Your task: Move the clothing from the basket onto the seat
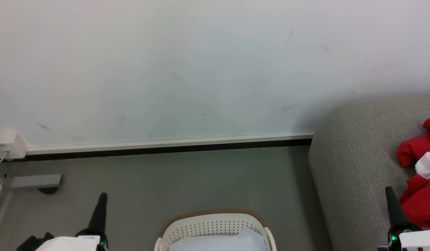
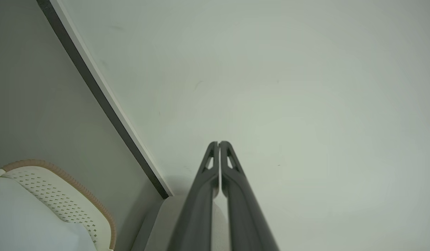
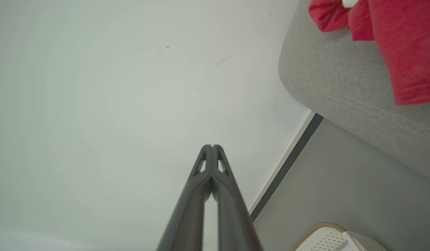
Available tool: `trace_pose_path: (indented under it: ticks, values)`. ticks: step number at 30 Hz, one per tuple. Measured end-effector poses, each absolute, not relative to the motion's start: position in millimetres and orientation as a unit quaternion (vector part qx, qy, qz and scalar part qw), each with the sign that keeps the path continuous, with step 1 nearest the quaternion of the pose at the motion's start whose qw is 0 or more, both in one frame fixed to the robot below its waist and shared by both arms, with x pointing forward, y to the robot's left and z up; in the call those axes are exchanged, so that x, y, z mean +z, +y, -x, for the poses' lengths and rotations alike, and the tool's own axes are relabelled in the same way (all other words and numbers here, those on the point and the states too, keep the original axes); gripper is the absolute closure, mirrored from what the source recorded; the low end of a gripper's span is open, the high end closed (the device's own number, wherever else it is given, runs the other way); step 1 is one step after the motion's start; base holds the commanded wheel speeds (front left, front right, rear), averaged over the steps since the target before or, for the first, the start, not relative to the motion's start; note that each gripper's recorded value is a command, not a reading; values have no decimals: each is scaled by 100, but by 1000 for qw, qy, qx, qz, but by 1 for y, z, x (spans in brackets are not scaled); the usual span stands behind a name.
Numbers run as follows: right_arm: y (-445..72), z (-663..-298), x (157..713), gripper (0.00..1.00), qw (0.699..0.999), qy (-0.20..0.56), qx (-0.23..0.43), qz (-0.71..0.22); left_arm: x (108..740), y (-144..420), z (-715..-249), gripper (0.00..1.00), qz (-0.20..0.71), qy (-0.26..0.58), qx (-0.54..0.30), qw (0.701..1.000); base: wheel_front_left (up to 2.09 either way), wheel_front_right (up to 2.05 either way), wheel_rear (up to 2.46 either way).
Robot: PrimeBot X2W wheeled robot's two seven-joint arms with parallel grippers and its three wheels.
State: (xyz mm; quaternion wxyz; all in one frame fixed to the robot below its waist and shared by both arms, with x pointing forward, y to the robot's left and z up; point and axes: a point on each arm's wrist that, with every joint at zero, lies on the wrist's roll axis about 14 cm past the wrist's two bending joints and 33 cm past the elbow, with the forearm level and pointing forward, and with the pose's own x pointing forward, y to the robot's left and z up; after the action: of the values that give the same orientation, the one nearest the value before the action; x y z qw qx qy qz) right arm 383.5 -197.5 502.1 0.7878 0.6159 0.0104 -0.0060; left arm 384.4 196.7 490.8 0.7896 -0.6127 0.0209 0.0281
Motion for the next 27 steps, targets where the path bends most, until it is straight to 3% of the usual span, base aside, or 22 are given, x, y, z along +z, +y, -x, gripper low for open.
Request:
trace_pose_path:
  ticks: [27]
  values:
    - [-200,-387,504,100,726,5,-4,-687,500,198,-387,100,686,9,11,727,0,0,0]
